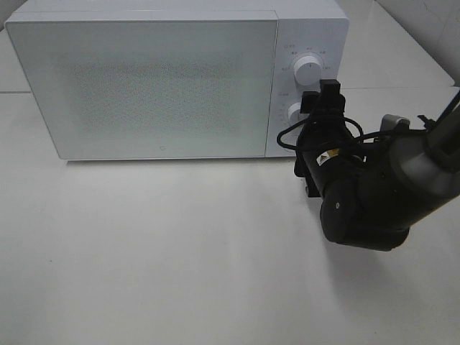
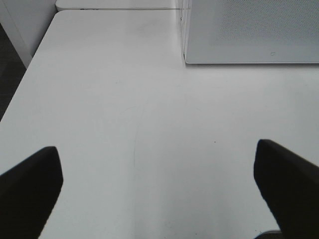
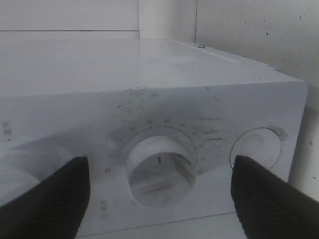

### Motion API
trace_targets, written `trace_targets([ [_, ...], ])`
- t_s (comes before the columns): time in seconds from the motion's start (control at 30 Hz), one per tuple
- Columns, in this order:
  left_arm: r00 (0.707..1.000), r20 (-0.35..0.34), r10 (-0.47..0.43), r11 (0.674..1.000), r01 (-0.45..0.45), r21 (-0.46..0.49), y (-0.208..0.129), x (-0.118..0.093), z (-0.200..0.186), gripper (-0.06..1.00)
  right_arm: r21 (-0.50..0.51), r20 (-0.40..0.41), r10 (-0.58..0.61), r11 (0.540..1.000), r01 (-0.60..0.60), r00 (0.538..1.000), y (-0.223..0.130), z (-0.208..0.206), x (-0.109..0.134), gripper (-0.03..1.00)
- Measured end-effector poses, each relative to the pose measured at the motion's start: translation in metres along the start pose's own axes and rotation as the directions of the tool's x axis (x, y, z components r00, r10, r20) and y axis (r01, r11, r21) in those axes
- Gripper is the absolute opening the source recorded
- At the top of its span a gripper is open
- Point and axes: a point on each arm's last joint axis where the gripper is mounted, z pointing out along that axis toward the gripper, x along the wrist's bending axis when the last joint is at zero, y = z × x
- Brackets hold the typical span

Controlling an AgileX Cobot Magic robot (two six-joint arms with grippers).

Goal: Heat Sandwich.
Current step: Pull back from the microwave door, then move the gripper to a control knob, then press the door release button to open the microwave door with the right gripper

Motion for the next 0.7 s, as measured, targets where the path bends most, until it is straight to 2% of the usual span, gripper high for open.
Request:
trace_targets([
  [0.27,1.000,0.000,0.000,1.000,0.000,0.000,0.000,0.000,0.000,0.99,0.079,0.009,-0.072,0.994,0.071,0.997,0.004,-0.016,-0.002,0.76],
  [0.4,1.000,0.000,0.000,1.000,0.000,0.000,0.000,0.000,0.000,0.99,0.154,0.014,-0.209,0.967,0.204,0.978,0.006,-0.031,0.006,0.76],
  [0.43,1.000,0.000,0.000,1.000,0.000,0.000,0.000,0.000,0.000,0.99,0.154,0.014,-0.209,0.967,0.204,0.978,0.006,-0.031,0.006,0.76],
  [0.47,1.000,0.000,0.000,1.000,0.000,0.000,0.000,0.000,0.000,0.99,0.196,0.035,-0.288,0.941,0.276,0.957,0.006,-0.037,0.009,0.76],
  [0.53,1.000,0.000,0.000,1.000,0.000,0.000,0.000,0.000,0.000,0.99,0.236,0.050,-0.371,0.907,0.350,0.927,0.006,-0.043,0.011,0.76],
  [0.57,1.000,0.000,0.000,1.000,0.000,0.000,0.000,0.000,0.000,0.99,0.236,0.050,-0.371,0.907,0.350,0.927,0.006,-0.043,0.011,0.76],
  [0.6,1.000,0.000,0.000,1.000,0.000,0.000,0.000,0.000,0.000,0.99,0.285,0.056,-0.471,0.852,0.438,0.880,0.006,-0.048,0.013,0.76],
  [0.63,1.000,0.000,0.000,1.000,0.000,0.000,0.000,0.000,0.000,0.99,0.315,0.059,-0.519,0.820,0.477,0.853,0.005,-0.051,0.015,0.76],
  [0.7,1.000,0.000,0.000,1.000,0.000,0.000,0.000,0.000,0.000,0.99,0.383,0.055,-0.634,0.727,0.570,0.771,0.005,-0.056,0.017,0.76],
])
